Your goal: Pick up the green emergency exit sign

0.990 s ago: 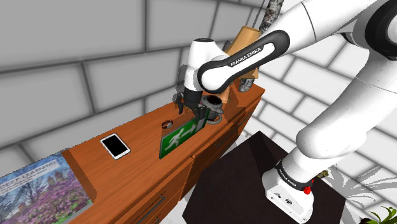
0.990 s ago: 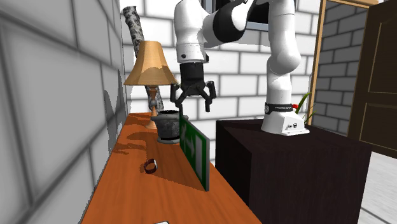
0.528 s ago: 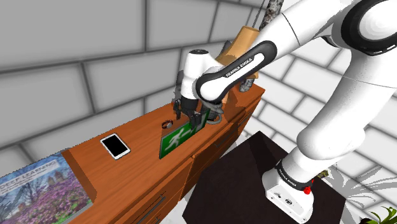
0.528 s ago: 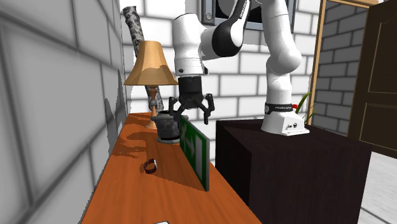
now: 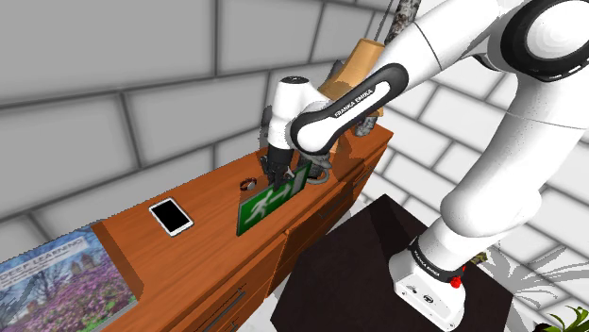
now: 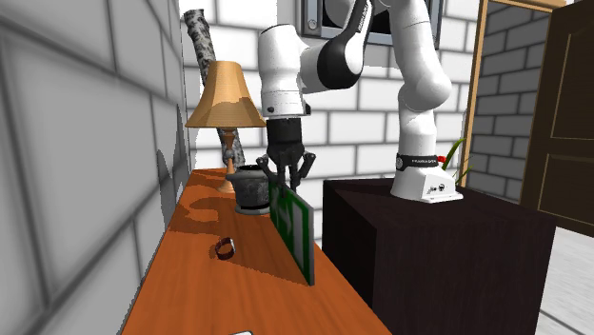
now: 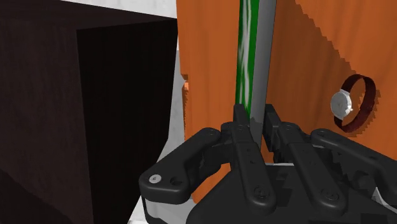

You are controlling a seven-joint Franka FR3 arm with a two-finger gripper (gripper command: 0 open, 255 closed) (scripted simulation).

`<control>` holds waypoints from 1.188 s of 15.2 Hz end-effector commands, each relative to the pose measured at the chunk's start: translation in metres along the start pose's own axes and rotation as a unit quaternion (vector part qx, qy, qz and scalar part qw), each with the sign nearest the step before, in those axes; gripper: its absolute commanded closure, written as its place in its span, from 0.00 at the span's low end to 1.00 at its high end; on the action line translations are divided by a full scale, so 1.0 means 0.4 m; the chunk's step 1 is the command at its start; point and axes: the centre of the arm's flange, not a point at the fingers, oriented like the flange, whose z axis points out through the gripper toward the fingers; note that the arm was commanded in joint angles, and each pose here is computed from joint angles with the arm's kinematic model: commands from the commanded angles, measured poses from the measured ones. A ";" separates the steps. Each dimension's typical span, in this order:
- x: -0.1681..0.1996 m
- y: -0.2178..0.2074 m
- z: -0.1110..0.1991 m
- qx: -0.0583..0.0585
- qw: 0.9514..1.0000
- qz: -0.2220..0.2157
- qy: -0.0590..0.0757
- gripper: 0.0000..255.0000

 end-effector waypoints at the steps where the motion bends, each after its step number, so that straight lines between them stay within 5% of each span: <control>1: 0.000 0.001 0.002 -0.001 1.000 0.000 0.000 1.00; 18: -0.007 0.013 -0.183 -0.001 1.000 0.000 0.000 1.00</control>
